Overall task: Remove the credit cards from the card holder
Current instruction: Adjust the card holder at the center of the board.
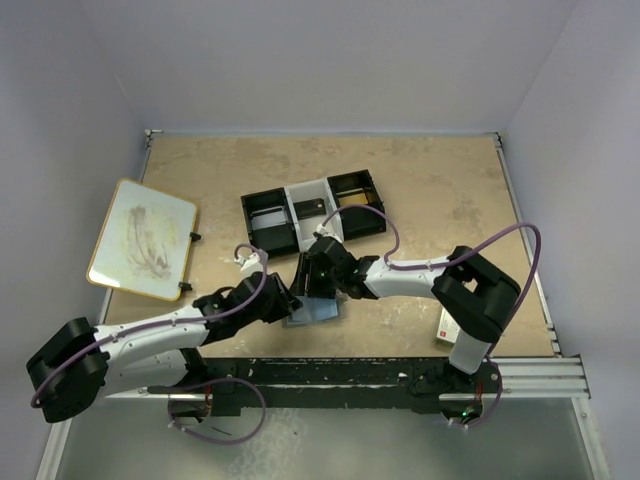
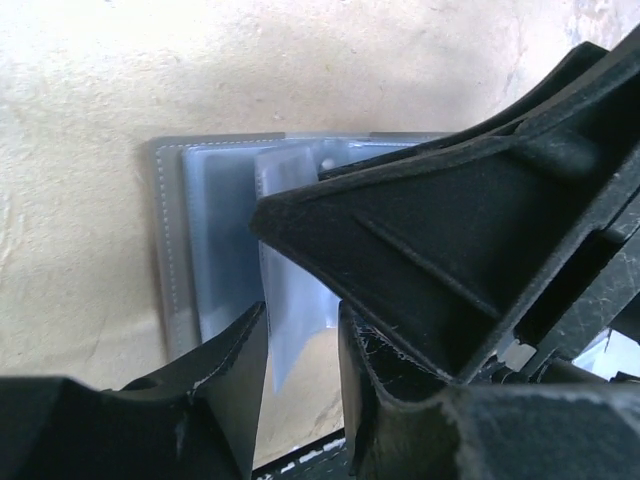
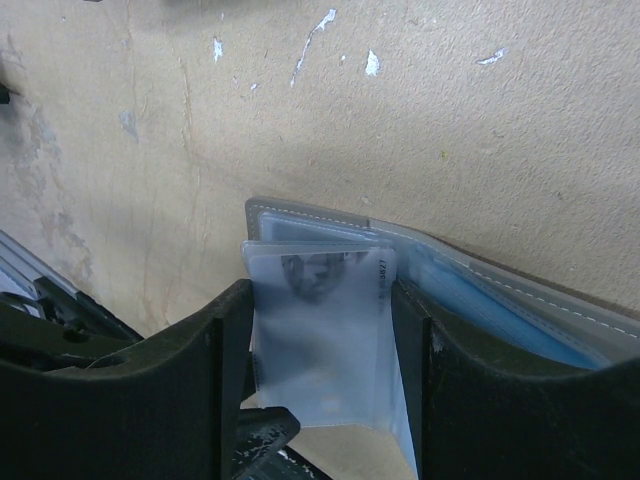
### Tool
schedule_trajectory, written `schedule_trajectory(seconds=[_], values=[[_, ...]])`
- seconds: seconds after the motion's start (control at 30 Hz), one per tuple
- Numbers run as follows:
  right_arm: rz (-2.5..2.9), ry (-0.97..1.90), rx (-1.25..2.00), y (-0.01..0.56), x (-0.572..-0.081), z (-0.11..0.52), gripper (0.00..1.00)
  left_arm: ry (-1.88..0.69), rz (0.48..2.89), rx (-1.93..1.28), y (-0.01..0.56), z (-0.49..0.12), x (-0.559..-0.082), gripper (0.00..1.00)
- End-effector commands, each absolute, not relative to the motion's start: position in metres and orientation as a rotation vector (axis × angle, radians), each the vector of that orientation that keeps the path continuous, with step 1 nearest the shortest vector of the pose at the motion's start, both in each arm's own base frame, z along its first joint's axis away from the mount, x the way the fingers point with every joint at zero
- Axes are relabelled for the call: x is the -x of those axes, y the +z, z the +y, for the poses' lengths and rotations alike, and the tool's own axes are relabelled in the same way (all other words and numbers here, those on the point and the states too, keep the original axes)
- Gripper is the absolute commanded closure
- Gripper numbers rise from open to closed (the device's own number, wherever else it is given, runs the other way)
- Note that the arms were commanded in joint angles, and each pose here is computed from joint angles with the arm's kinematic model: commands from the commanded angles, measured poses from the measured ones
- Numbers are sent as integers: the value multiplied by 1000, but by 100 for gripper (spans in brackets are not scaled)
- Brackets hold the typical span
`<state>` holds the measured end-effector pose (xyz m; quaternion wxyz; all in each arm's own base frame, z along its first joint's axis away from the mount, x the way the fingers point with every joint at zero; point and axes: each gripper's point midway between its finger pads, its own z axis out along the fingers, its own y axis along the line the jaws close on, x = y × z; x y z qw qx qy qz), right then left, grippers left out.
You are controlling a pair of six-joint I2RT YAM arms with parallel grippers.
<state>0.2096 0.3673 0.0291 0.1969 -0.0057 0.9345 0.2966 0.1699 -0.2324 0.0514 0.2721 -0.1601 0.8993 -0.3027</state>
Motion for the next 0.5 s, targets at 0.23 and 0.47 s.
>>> schedule_trajectory(seconds=[0.23, 0.47], values=[[2731, 736, 72, 1, -186, 349, 39, -850, 2461, 367, 47, -253, -172, 88], [2600, 804, 50, 56, -202, 352, 27, -824, 2442, 356, 57, -252, -177, 89]])
